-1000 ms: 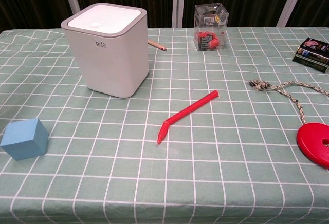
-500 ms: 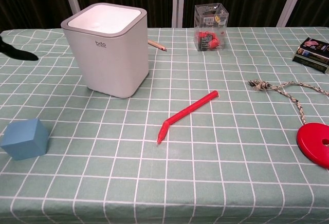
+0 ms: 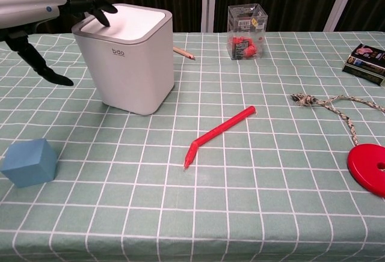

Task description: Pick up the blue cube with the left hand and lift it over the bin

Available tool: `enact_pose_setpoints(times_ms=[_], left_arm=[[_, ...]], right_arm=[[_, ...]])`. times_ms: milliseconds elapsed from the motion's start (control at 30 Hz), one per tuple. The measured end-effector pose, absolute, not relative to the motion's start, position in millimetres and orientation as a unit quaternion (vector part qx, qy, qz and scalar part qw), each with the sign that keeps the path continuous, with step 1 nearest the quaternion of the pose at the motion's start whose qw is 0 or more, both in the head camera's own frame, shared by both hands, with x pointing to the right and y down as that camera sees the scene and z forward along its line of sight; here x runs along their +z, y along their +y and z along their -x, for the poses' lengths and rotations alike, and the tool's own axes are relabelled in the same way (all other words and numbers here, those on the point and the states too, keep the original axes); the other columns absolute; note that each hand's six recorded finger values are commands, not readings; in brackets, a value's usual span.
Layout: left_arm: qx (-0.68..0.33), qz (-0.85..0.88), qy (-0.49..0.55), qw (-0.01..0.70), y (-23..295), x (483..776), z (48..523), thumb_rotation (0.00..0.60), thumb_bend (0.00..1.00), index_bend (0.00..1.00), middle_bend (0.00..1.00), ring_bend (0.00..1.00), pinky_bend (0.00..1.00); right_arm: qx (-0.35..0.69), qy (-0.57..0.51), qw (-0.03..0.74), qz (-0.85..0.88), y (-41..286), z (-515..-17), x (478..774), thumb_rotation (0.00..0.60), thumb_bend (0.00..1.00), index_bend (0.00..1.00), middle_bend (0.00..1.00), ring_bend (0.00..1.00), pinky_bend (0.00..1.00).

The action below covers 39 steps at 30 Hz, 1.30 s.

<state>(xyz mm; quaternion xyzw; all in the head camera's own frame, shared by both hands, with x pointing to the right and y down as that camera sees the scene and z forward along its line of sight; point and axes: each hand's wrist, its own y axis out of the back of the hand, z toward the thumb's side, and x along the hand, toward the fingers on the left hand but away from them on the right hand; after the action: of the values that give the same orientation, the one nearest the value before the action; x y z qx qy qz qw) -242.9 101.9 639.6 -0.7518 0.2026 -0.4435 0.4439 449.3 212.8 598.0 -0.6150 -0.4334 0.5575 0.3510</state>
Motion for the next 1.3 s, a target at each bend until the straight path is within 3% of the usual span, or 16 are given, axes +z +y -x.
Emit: enact_pose_setpoints(times_ms=[167,300,467,567,700,900,1033,1300], left_arm=[[-0.440,0.752,0.208,0.445,103,637,243,0.600,0.02,0.02,0.25,0.00,0.15],[-0.433,0.743,0.231,0.456,98,626,246,0.600,0.02,0.02,0.08,0.00,0.15],[-0.431,0.722,0.289,0.458,94,602,268,0.600,0.02,0.02,0.05,0.00,0.16],[-0.452,0.715,0.313,0.433,109,593,296,0.600,0.02,0.02,0.06,0.00,0.16],[-0.496,0.716,0.311,0.381,153,596,337,0.600,0.02,0.04,0.08,0.00,0.16],[-0.516,0.733,0.283,0.341,215,608,359,0.600,0.02,0.05,0.10,0.00,0.17],[-0.507,0.749,0.274,0.327,230,622,349,0.600,0.02,0.06,0.11,0.00,0.18],[-0.497,0.774,0.252,0.301,243,654,327,0.600,0.02,0.07,0.15,0.09,0.32]], right_arm=[[0.557,-0.433,0.352,0.616,213,-448,598,0.600,0.29,0.00,0.00,0.00,0.00],[0.556,-0.433,0.352,0.617,212,-447,598,0.600,0.29,0.00,0.00,0.00,0.00],[0.555,-0.436,0.354,0.615,211,-448,595,0.600,0.29,0.00,0.00,0.00,0.00],[0.552,-0.439,0.357,0.612,210,-449,592,0.600,0.29,0.00,0.00,0.00,0.00],[0.549,-0.442,0.360,0.611,208,-450,588,0.600,0.29,0.00,0.00,0.00,0.00],[0.545,-0.439,0.363,0.615,206,-445,587,0.600,0.29,0.00,0.00,0.00,0.00],[0.543,-0.437,0.365,0.617,205,-441,587,0.600,0.29,0.00,0.00,0.00,0.00],[0.545,-0.434,0.362,0.619,205,-440,588,0.600,0.29,0.00,0.00,0.00,0.00]])
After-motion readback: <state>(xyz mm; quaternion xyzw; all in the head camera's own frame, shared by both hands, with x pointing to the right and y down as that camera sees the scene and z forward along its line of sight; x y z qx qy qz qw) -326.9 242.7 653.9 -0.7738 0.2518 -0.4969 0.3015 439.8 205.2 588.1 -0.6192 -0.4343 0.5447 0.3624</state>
